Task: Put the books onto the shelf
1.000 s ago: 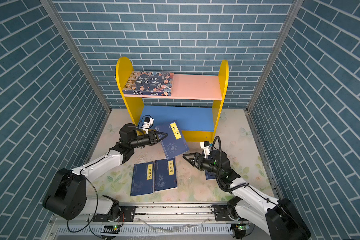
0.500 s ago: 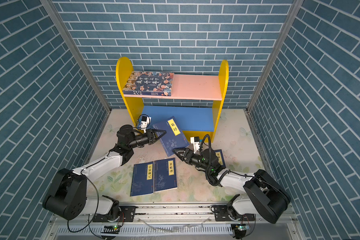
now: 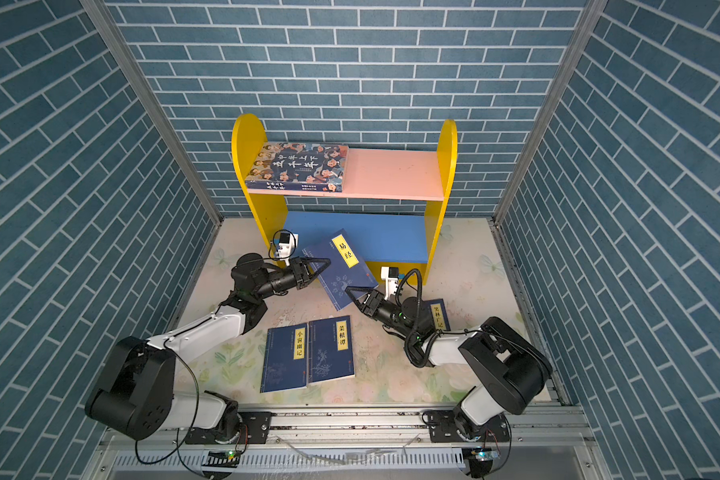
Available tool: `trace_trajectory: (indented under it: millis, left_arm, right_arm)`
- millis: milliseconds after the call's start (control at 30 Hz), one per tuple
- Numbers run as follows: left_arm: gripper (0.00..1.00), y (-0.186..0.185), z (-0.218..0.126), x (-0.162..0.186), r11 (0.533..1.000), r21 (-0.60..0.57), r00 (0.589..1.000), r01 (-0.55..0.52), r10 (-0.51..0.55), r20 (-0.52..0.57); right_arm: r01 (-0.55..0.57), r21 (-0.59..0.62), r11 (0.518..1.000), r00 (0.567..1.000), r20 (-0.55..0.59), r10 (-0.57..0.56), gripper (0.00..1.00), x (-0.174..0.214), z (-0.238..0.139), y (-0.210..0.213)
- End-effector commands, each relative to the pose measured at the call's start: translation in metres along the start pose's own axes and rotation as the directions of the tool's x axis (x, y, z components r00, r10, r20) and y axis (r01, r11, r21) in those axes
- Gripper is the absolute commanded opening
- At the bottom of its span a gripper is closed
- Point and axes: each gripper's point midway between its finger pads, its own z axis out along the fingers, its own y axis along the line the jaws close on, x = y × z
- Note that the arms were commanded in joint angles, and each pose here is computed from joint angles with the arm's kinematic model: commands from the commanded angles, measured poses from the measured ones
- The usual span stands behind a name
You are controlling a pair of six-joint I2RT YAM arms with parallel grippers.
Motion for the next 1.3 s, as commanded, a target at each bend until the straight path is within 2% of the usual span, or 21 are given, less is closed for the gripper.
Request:
trace_trajectory:
  millis: [0, 100, 167, 200, 267, 333, 400, 600, 633, 733, 900, 1167, 1267]
  left_arm:
    - [0.0, -0.003, -0.004, 0.001, 0.999, 0.018, 0.999, -0.041, 0.041, 0.014]
    - [0.02, 0.003, -0.005, 0.004, 0.998, 0.0, 0.998, -0.06, 0.06, 0.007]
    - [0.08, 0.007, -0.006, 0.006, 0.998, -0.016, 0.998, -0.065, 0.065, -0.003]
    - [0.12, 0.008, -0.006, 0.007, 0.997, -0.02, 0.997, -0.073, 0.073, -0.007]
    - [0.27, 0.013, -0.008, 0.01, 0.997, -0.04, 0.997, -0.071, 0.07, -0.02]
    - [0.46, 0.013, -0.014, 0.008, 0.994, -0.043, 0.995, -0.098, 0.097, -0.026]
    - [0.57, 0.017, -0.023, 0.002, 0.991, -0.069, 0.993, -0.114, 0.113, -0.02]
    - [0.77, 0.035, -0.056, -0.011, 0.975, -0.186, 0.993, -0.122, 0.119, -0.025]
    - [0.78, 0.033, -0.059, -0.013, 0.971, -0.196, 0.99, -0.14, 0.135, -0.035]
    - [0.78, 0.014, -0.062, -0.015, 0.968, -0.13, 0.976, -0.215, 0.208, -0.064]
    - [0.79, 0.004, -0.065, -0.002, 0.964, -0.089, 0.96, -0.251, 0.236, -0.15]
    - [0.73, -0.013, -0.063, 0.014, 0.979, 0.044, 0.953, -0.2, 0.204, -0.224]
    - [0.64, -0.018, -0.062, 0.02, 0.981, 0.08, 0.946, -0.179, 0.194, -0.261]
  right_arm:
    - [0.041, -0.103, 0.994, 0.998, 0.056, -0.035, 0.28, -0.015, 0.007, 0.031]
    - [0.052, -0.111, 0.992, 0.997, 0.057, -0.046, 0.16, -0.016, 0.008, 0.035]
    - [0.055, -0.111, 0.992, 0.997, 0.05, -0.05, 0.1, -0.015, 0.008, 0.034]
    - [0.056, -0.11, 0.992, 0.998, 0.043, -0.051, 0.08, -0.014, 0.008, 0.034]
    - [0.057, -0.107, 0.993, 0.998, 0.028, -0.054, 0.0, -0.012, 0.008, 0.032]
    - [0.059, -0.107, 0.992, 0.998, 0.011, -0.059, 0.0, -0.011, 0.007, 0.03]
    - [0.059, -0.105, 0.993, 0.998, -0.018, -0.061, 0.0, -0.009, 0.004, 0.028]
    - [0.064, -0.101, 0.993, 0.988, -0.134, -0.077, 0.0, -0.003, -0.011, 0.031]
    - [0.064, -0.09, 0.994, 0.983, -0.168, -0.078, 0.0, -0.001, -0.013, 0.03]
    - [0.087, -0.088, 0.992, 0.96, -0.26, -0.107, 0.0, 0.008, -0.019, 0.038]
    - [0.128, -0.087, 0.988, 0.921, -0.36, -0.151, 0.0, 0.016, -0.032, 0.05]
    - [0.152, -0.09, 0.984, 0.858, -0.482, -0.177, 0.0, 0.03, -0.04, 0.058]
    - [0.166, -0.093, 0.982, 0.846, -0.499, -0.19, 0.0, 0.03, -0.04, 0.06]
